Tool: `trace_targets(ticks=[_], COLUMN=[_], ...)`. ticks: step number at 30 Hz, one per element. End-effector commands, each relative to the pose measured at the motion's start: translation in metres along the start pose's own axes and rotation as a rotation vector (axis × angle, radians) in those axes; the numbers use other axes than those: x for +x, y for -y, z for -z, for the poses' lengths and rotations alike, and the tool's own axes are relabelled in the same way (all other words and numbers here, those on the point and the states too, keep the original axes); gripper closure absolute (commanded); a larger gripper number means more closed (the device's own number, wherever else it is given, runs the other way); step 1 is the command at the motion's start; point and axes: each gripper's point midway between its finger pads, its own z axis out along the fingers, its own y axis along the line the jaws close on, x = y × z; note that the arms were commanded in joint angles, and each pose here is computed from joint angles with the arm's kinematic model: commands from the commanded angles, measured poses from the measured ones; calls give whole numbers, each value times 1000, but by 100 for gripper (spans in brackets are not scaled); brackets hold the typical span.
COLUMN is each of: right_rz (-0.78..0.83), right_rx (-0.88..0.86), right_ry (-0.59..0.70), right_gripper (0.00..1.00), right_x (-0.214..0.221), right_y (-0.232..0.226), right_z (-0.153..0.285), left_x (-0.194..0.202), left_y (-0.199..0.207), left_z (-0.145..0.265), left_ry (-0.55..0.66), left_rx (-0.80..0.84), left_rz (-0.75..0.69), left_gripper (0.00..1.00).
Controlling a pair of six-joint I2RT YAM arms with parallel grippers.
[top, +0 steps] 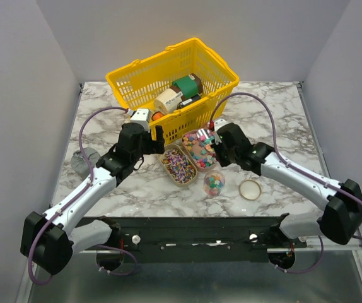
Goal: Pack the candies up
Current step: Scoop the fake candies from the storage box, then place the fake candies in the packing bottle.
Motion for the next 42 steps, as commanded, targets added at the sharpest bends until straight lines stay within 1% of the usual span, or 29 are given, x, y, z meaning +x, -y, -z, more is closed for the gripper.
trace_targets(ticks=[1, 3, 4, 5, 6, 10, 14, 15, 22, 26, 28, 30, 31, 36, 42], right_rz=[-51, -96, -110, -128, -139, -129, -141, -150, -155, -160, -173, -178, -177, -177, -173], right_rx=[-41, -41, -37, -47, -88, -142, -169, -205, -236, -231, -184, -186, -175, -146, -122], right_ry=[-49, -83, -142, -174, -193, -233, -295, -319, -450, -510, -559, -572, -601, -662, -672], right_gripper=[99, 99, 99, 99, 99, 99, 99, 99, 99, 99, 99, 99, 99, 99, 99], right_x=[7, 14, 24, 29, 32, 48, 70, 77, 117, 124, 128, 124, 127, 135, 133], right_y=[-3, -4, -3, -6, -13, -25, -31, -38, -43, -44, -39, -41, -40, -36, -31], right_z=[44, 53, 63, 67, 74, 97, 106, 109, 123, 127, 128, 130, 131, 137, 145], left_x=[-1, 0, 0, 1, 3, 4, 7, 6, 10, 10, 10, 9, 9, 7, 8], left_y=[-3, -3, -3, -3, -3, -3, -5, -4, -3, -3, -3, -3, -3, -3, -3], left_z=[-1, -2, -2, -2, -3, -5, -5, -5, -8, -8, -8, -7, -7, -8, -8], left_ry=[12, 10, 10, 5, 2, -7, -12, -12, -27, -26, -26, -25, -24, -19, -22], left_rx=[-19, -20, -20, -20, -21, -22, -30, -27, -24, -27, -27, -25, -24, -24, -24], left_rz=[-10, -9, -7, -8, -9, -7, -7, -6, -5, -4, -5, -5, -3, -7, -6], left_gripper=[1, 1, 1, 1, 1, 1, 1, 1, 1, 1, 1, 1, 1, 1, 1])
